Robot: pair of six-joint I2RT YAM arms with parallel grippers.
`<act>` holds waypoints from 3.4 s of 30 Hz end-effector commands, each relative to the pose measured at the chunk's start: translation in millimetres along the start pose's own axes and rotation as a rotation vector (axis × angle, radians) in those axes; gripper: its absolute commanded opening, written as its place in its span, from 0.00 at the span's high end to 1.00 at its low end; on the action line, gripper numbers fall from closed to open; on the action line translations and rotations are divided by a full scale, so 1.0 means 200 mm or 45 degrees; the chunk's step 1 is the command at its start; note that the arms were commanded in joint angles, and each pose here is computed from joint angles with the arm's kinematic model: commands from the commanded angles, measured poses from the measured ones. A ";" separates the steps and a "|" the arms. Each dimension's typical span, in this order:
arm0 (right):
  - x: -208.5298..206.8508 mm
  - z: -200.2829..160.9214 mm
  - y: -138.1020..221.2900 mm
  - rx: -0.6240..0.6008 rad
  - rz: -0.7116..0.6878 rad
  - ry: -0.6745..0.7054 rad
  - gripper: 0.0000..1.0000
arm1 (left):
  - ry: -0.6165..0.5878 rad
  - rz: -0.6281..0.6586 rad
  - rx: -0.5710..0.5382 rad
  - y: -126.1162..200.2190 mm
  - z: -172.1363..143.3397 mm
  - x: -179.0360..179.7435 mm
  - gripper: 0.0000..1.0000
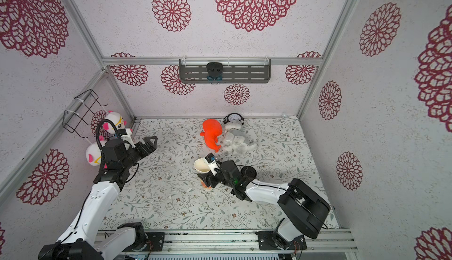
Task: Put the leak-proof paper on the milk tea cups
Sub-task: Place the cup at the center of the board, then pick up the leak-proof paper from the center of the board.
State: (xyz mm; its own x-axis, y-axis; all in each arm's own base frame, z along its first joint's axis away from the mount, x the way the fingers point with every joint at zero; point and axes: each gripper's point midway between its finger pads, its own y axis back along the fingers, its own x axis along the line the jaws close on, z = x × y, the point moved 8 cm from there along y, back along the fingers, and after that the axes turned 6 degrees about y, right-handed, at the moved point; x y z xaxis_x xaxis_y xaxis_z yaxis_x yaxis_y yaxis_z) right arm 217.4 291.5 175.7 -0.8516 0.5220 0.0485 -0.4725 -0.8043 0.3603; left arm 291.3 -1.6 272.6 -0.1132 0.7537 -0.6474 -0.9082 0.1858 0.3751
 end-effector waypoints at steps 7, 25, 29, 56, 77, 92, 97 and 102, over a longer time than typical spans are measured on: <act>0.05 0.05 0.11 0.031 -0.014 0.096 0.01 | -0.020 -0.014 -0.003 0.02 0.00 -0.02 0.03; 0.16 0.18 0.25 0.034 0.236 0.198 0.01 | -0.038 0.002 0.010 0.00 0.03 -0.03 0.02; 0.18 0.24 0.33 0.016 0.277 0.213 0.01 | -0.037 -0.002 0.011 0.00 0.04 -0.04 0.03; -0.30 -0.12 0.99 0.317 -1.025 -0.747 0.01 | -0.048 0.010 0.013 -0.01 0.06 -0.05 0.02; -0.24 -0.66 0.74 1.001 -0.940 -1.106 0.32 | -0.034 0.020 0.025 -0.03 0.04 -0.03 0.02; -0.25 -0.79 0.71 1.150 -1.016 -1.083 0.84 | -0.042 0.042 0.025 -0.04 0.04 -0.02 0.02; -0.26 -0.78 0.71 1.153 -1.028 -1.048 0.91 | -0.045 0.055 0.022 -0.03 0.04 -0.01 0.03; -0.30 -0.62 0.70 1.005 -1.000 -0.982 0.92 | -0.027 0.009 0.038 -0.03 0.04 -0.04 0.02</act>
State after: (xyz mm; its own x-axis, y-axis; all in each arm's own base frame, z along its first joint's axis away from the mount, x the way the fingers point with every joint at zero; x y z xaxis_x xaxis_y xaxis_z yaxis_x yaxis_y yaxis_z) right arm 171.2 116.1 93.8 0.0765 0.9968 0.0239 -0.2586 -0.0033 0.9660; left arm 299.8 -0.4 270.4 -0.1488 0.7721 -0.6178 -0.8851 0.1747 0.4315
